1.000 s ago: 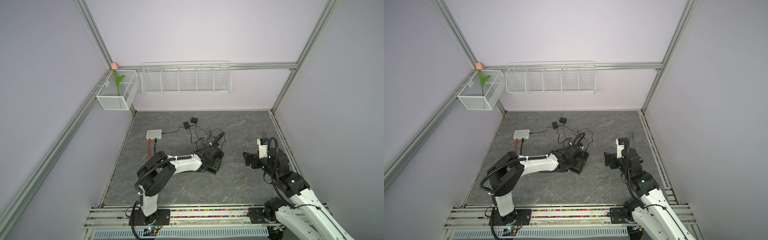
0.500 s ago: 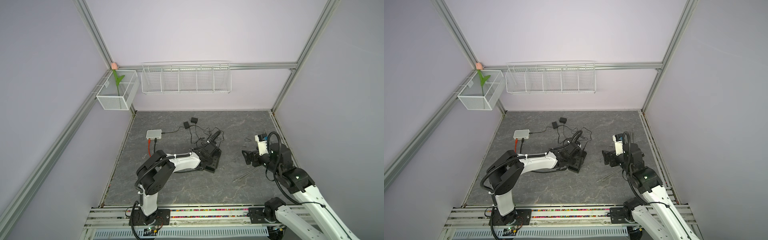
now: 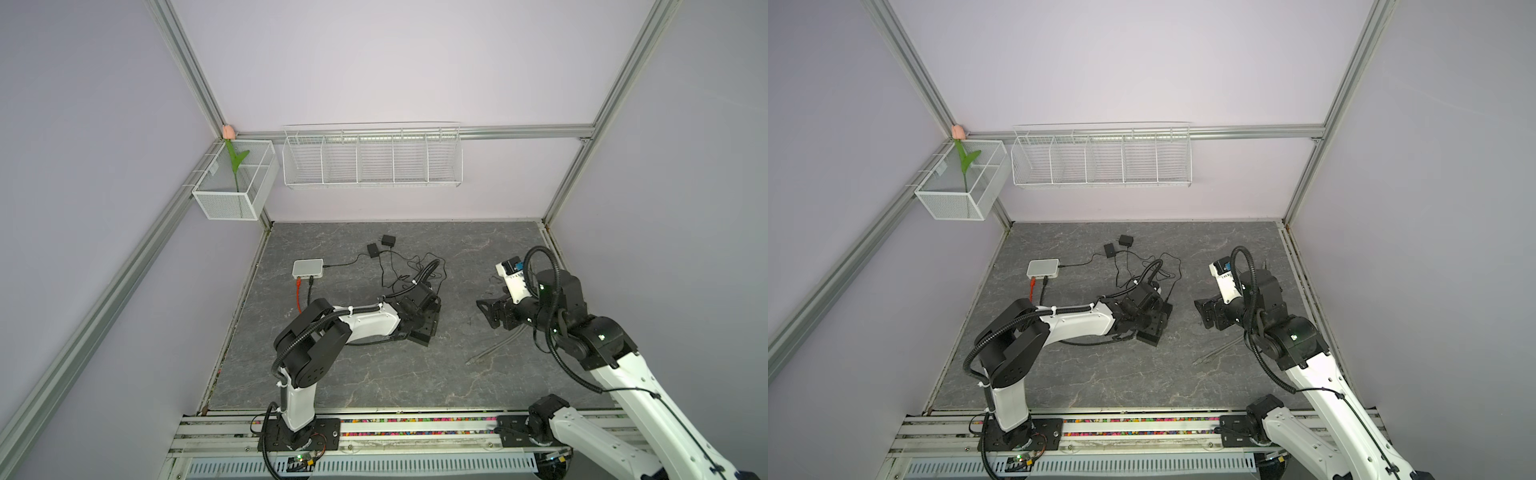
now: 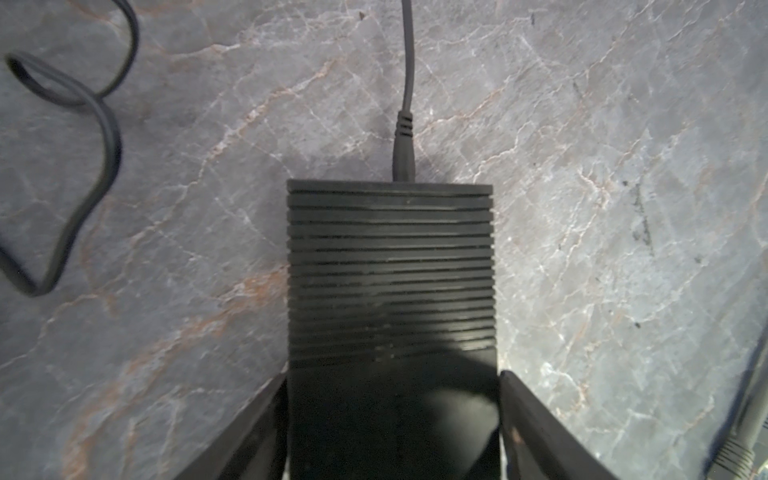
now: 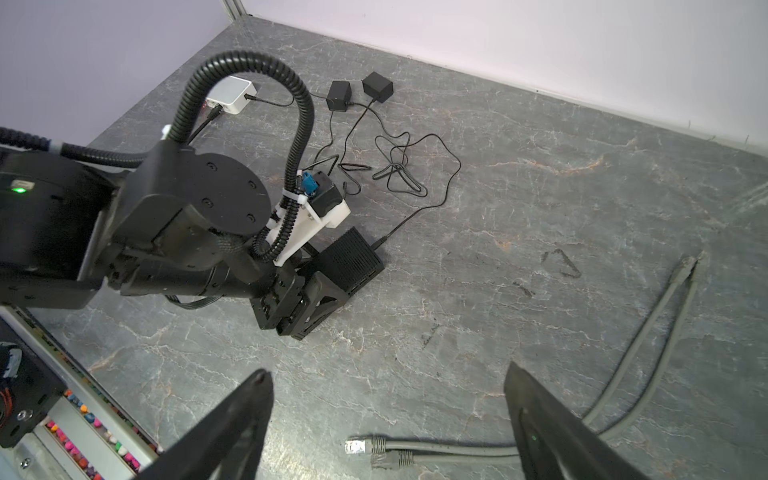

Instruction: Insert the plug into the switch port

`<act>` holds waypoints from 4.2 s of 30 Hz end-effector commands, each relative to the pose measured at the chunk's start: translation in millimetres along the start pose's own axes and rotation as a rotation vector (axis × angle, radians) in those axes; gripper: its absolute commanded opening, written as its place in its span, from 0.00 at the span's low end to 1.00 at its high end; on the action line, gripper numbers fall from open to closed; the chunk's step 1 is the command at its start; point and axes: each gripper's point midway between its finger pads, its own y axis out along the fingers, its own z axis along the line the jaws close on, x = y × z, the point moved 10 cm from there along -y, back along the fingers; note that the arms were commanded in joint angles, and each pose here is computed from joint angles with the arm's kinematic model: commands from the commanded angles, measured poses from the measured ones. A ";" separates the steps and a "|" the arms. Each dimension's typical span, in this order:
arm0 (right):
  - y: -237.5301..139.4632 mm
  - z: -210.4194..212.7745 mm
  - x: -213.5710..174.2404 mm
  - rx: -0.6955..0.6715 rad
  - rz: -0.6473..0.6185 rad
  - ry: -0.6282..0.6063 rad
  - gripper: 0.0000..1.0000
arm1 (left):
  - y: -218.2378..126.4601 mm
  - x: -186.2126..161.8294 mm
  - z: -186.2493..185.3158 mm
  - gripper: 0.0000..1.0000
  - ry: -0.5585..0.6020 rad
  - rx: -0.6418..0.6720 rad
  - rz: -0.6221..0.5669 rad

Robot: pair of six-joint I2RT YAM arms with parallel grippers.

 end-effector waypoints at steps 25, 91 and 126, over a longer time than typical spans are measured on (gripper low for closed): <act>76.3 39.3 -80.0 0.287 0.804 -0.780 0.77 | -90.3 -9.0 56.4 0.76 -0.231 -0.156 -0.225; 207.1 22.1 -86.2 0.109 0.819 -0.655 0.17 | -123.5 -36.2 71.1 0.76 -0.246 -0.157 -0.386; 187.6 70.4 -95.4 0.107 0.750 -0.396 0.08 | -48.3 -34.3 55.0 0.57 -0.238 -0.307 -0.108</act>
